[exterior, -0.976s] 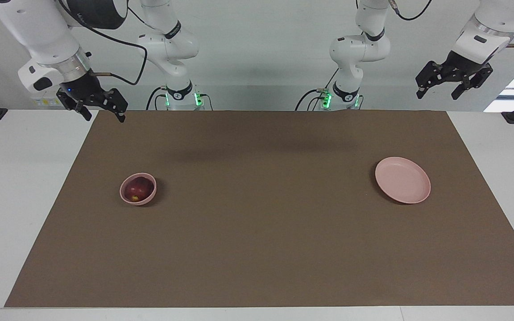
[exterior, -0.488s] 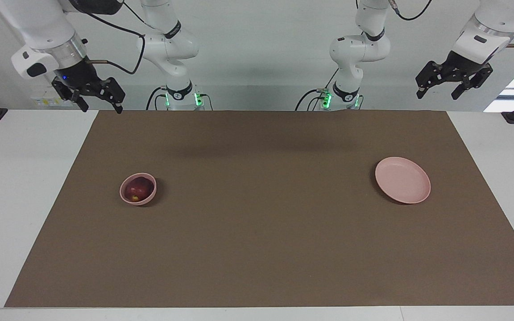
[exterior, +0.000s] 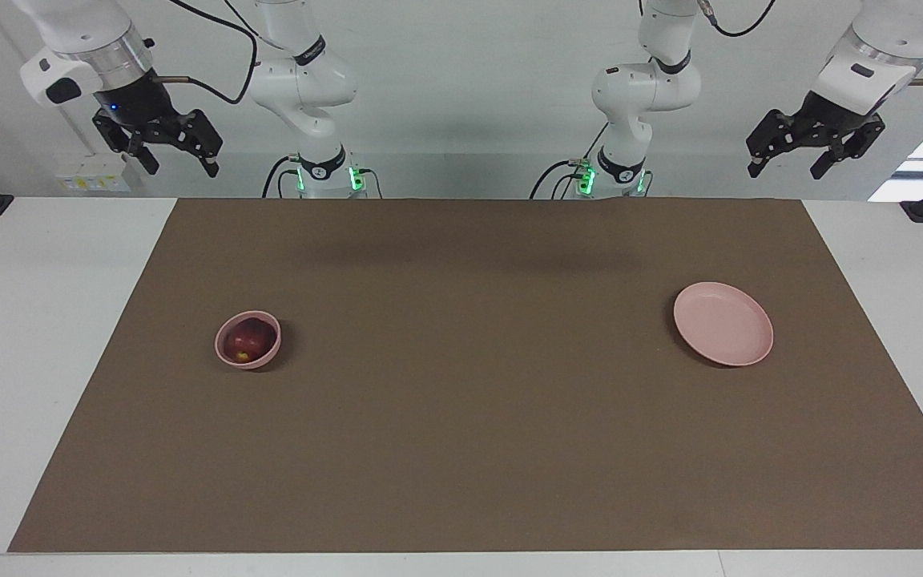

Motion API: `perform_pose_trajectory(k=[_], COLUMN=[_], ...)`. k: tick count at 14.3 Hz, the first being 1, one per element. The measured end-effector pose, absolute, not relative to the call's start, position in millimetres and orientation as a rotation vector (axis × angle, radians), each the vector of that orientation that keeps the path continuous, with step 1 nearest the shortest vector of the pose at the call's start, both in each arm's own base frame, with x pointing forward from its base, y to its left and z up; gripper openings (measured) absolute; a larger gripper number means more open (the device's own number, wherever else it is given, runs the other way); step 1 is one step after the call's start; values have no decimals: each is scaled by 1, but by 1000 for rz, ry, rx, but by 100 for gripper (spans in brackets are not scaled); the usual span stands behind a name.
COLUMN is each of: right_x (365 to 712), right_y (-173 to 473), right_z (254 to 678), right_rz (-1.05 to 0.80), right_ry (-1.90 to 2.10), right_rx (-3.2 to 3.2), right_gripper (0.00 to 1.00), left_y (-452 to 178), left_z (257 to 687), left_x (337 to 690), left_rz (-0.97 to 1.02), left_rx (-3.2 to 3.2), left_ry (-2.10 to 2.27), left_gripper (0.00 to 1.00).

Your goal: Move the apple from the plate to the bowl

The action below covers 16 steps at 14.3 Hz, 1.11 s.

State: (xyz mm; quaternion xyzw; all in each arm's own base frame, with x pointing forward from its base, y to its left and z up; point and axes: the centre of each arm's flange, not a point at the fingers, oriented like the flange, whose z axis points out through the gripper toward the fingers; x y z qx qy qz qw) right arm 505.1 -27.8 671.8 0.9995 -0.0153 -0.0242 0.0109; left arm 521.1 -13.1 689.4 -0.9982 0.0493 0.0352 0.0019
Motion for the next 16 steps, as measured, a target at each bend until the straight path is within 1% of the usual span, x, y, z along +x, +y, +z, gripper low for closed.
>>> perform_pose_trajectory(k=[6,11,16], right_x=[505,505,504], right_y=[-27,-30,-32], right_z=[674,674,674], right_rz=[-69,-69,-69], right_ry=[-46,-56,-62], right_rx=[3119,3119,3119], right_gripper=[100,100,100], left_y=[-13,5,7], left_z=[691,691,690], left_x=[520,518,518], left_rz=[111,116,120], left_rx=[-3132,-3137,-3137], left_ry=[153,102,95], left_gripper=[100,100,100])
